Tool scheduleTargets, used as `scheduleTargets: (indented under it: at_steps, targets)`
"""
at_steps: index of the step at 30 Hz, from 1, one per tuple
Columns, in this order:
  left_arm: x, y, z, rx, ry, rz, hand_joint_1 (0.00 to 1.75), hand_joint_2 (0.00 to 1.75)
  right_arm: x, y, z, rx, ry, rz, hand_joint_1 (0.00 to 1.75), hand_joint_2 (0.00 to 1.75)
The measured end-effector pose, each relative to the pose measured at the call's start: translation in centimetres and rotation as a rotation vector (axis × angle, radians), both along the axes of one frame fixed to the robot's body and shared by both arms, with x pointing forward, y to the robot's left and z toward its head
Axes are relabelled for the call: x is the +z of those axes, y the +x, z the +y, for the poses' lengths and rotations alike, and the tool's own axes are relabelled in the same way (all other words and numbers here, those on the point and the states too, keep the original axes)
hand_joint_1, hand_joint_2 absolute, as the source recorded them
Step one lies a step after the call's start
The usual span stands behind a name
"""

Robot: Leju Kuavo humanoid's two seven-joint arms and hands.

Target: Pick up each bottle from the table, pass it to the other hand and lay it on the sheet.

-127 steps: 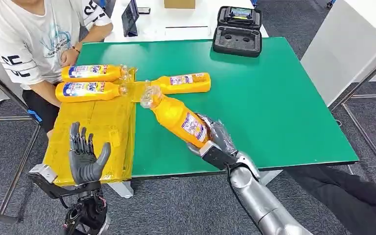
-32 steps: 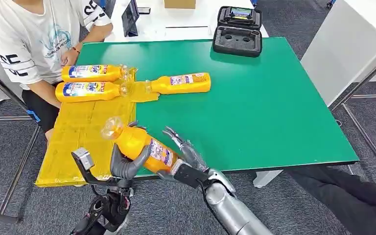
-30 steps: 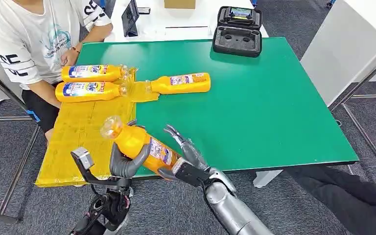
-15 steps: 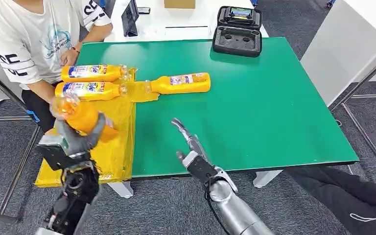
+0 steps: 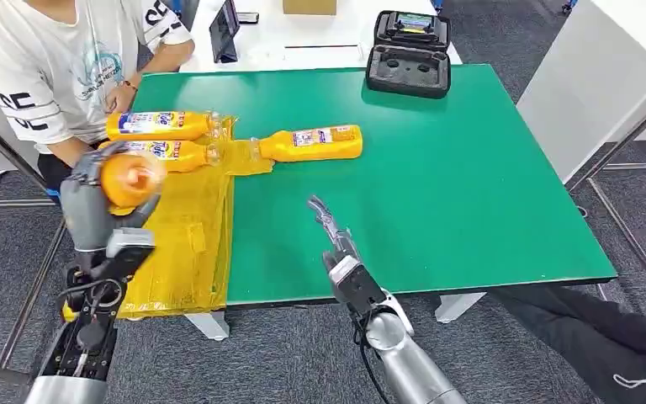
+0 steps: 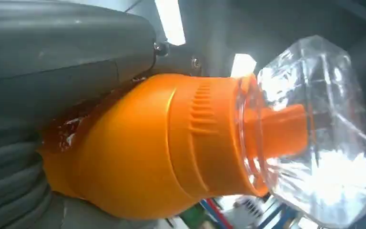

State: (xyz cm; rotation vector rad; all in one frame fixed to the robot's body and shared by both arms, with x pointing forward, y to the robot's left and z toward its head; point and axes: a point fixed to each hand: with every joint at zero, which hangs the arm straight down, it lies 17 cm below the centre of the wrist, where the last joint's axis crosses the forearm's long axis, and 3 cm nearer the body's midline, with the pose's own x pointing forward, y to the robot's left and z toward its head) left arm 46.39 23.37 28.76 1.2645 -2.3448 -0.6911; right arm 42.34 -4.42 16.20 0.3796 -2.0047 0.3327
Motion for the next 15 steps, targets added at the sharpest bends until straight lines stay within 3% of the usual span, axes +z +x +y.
scheduleTargets:
  at_steps: [3,8,15]
  targets:
    - [-1.0,0.9,-0.9,0.034,0.122,0.020,1.75,1.75,0.0,-0.1,-0.3,-0.004,0.009,0.002,0.00,0.00]
    - [-2.6,2.3,-0.6,0.076,0.135,0.089,1.75,1.75,0.6,-0.2,-0.3,-0.002,0.024,-0.012,0.00,0.00]
    - [-9.8,4.3,-1.0,0.131,0.253,0.290,1.75,1.75,3.9,-0.3,-0.8,-0.014,0.078,-0.080,0.00,0.00]
